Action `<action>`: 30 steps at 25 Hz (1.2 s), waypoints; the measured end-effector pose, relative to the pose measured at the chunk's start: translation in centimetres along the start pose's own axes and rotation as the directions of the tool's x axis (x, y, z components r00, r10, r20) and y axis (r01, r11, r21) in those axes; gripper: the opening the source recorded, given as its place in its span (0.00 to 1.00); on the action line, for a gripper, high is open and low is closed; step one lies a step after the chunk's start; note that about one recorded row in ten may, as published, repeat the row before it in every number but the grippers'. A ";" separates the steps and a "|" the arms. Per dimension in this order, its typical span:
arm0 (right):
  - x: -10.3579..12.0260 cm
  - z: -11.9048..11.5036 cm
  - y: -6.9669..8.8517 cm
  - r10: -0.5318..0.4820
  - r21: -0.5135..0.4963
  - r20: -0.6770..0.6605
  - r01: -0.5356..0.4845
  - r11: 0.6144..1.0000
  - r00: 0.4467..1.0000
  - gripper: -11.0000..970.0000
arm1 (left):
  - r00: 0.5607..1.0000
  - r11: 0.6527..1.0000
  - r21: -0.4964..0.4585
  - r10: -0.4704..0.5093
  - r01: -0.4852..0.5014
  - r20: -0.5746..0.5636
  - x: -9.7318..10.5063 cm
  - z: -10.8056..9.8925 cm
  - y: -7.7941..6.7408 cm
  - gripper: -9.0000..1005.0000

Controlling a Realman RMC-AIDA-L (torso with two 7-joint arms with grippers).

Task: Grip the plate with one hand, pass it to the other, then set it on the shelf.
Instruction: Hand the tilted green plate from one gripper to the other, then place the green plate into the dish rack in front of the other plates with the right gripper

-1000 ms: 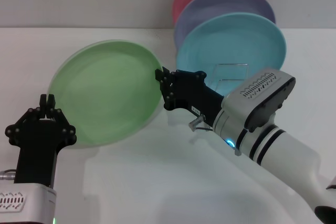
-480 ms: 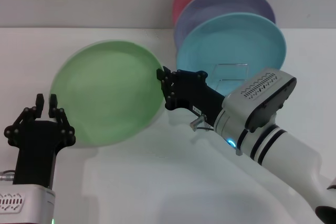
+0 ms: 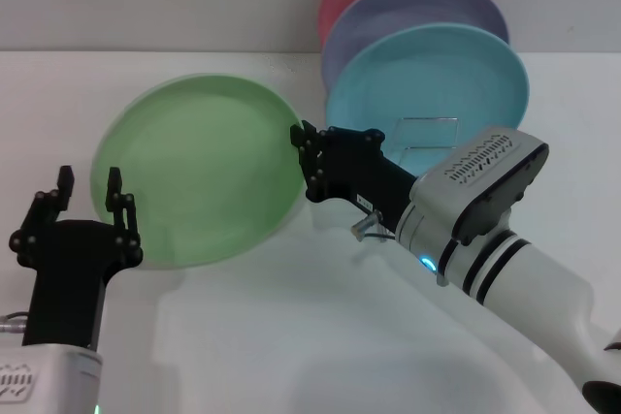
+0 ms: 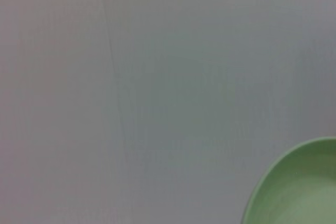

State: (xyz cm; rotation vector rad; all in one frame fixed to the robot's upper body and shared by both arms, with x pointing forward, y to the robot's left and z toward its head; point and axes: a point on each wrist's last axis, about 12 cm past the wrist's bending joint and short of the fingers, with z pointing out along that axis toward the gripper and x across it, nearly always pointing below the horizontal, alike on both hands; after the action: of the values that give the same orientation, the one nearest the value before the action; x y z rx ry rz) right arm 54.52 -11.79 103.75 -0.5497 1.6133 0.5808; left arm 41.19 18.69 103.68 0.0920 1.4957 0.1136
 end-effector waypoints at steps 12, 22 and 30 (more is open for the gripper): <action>-1.1 -2.6 0.2 -0.003 0.035 0.223 -0.005 0.999 0.975 0.03 | 0.972 0.985 -0.045 -0.156 0.166 0.177 0.5 -1.2 3.8 0.79; -1.0 -9.0 -0.8 -0.041 0.168 0.462 -0.043 0.985 0.886 0.03 | 0.875 0.927 0.074 -0.371 0.366 0.312 1.8 -1.1 10.0 0.83; 0.4 -13.9 -2.8 -0.155 0.344 0.481 -0.023 0.939 0.863 0.03 | 0.889 0.934 0.099 -0.356 0.343 0.287 2.0 0.0 9.8 0.83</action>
State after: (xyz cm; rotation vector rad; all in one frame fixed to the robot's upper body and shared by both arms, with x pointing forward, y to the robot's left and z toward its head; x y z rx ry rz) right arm 45.82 -23.02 104.57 -0.1689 1.1497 0.3406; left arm 41.18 28.65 102.96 -0.1218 1.1875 -0.2192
